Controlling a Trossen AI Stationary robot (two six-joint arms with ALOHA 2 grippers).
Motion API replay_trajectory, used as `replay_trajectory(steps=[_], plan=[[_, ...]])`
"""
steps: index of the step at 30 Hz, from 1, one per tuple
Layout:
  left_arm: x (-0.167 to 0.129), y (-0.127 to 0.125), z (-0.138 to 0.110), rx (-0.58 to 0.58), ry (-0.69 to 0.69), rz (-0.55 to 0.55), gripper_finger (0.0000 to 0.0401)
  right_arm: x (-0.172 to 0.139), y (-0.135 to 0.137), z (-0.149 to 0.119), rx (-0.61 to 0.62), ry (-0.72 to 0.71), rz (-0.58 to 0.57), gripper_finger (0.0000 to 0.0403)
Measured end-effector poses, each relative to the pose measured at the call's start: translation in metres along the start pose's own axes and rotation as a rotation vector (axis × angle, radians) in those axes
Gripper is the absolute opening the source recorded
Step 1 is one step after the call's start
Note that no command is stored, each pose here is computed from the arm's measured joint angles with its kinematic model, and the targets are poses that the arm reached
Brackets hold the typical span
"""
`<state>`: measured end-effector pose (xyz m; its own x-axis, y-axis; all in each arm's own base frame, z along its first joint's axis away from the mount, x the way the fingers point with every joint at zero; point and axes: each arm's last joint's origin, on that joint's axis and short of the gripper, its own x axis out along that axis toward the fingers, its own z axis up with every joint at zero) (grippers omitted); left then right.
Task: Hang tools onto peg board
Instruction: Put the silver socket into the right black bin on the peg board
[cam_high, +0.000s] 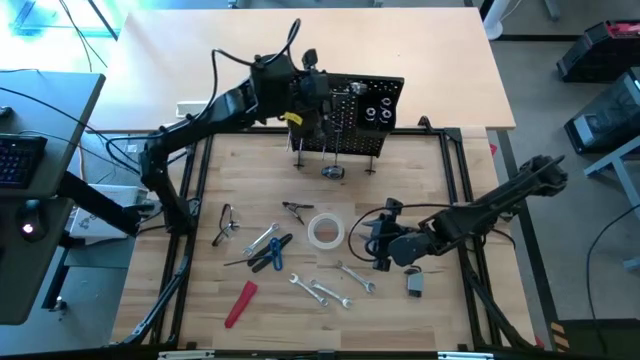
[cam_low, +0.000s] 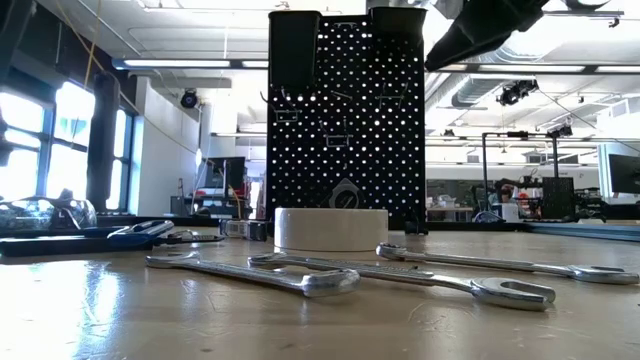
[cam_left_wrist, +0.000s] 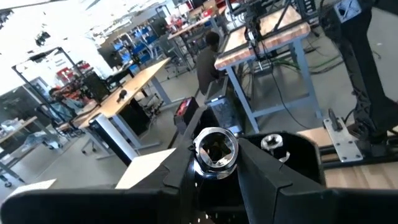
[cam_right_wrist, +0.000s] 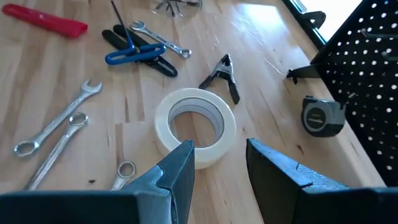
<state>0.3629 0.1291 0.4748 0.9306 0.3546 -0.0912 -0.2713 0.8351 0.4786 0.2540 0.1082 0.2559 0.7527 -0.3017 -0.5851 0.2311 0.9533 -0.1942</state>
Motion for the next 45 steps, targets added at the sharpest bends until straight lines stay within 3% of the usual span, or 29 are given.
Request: replay_trajectory(steps=[7, 45], plan=[[0.015, -0.002, -0.013, 0.0, 0.021, -0.025, 0.0087, 0.001, -0.001, 0.002, 0.027, -0.028, -0.04, 0.014], [0.035, -0.008, -0.033, 0.008, 0.088, -0.066, 0.0087, 0.002, -0.002, 0.005, 0.048, -0.058, -0.07, 0.014]])
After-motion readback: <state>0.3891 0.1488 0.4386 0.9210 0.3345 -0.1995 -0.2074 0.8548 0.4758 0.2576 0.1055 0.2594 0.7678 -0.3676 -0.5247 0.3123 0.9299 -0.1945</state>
